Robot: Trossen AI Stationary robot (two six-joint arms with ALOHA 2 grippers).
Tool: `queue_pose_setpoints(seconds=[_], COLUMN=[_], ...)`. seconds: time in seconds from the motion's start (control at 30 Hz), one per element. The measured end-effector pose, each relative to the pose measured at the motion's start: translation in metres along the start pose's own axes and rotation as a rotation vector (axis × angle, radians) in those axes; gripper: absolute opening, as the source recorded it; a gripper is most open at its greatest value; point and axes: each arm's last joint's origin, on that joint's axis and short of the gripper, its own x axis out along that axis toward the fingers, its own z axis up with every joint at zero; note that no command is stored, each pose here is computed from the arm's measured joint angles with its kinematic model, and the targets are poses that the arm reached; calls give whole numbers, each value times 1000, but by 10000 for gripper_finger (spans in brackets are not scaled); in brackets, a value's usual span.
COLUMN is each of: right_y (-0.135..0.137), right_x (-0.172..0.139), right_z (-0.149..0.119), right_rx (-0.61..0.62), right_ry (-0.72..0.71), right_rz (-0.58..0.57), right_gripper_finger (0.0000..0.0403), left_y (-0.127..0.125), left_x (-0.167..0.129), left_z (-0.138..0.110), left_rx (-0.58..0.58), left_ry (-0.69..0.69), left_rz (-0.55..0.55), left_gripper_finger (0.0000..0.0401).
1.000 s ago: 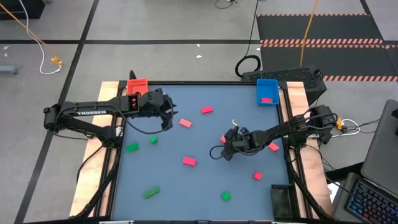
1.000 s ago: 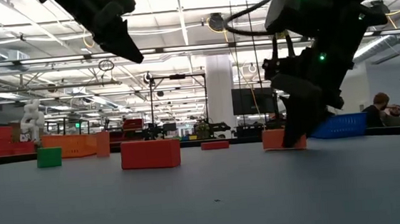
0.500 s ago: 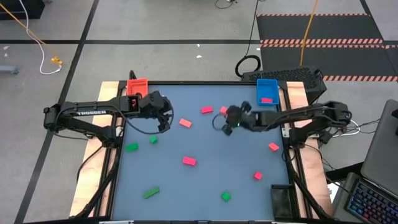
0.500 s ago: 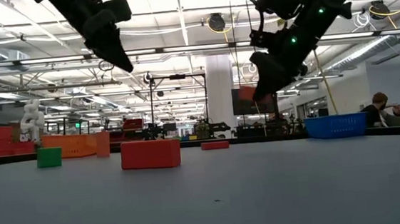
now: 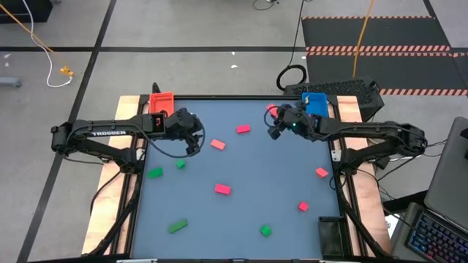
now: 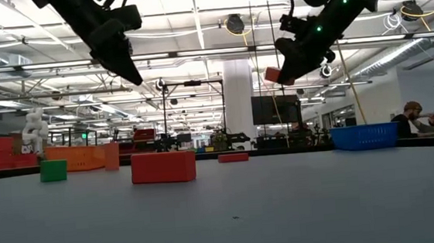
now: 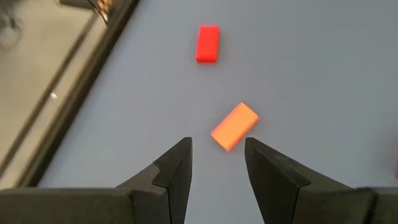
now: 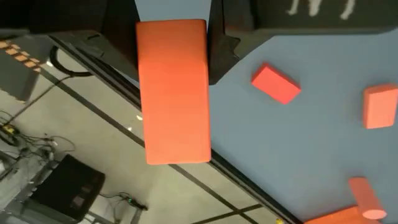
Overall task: Sort & place blocks by color
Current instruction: Put the orange block into the orange bin
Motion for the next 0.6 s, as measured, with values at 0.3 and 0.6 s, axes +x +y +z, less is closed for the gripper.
queue_pose_setpoints(seconds=[0.3, 0.6], right_y=[20, 34], right_x=[17, 33], right_z=[12, 22], right_rx=[-15, -136], right_ry=[-191, -446], right_rz=[251, 509], right_gripper_finger=[121, 121], left_y=[14, 22], left_x=[12, 15], left_z=[14, 21], left_rx=[-21, 53], left_ry=[-310, -596], left_rz=[88, -97], left_gripper_finger=[150, 150])
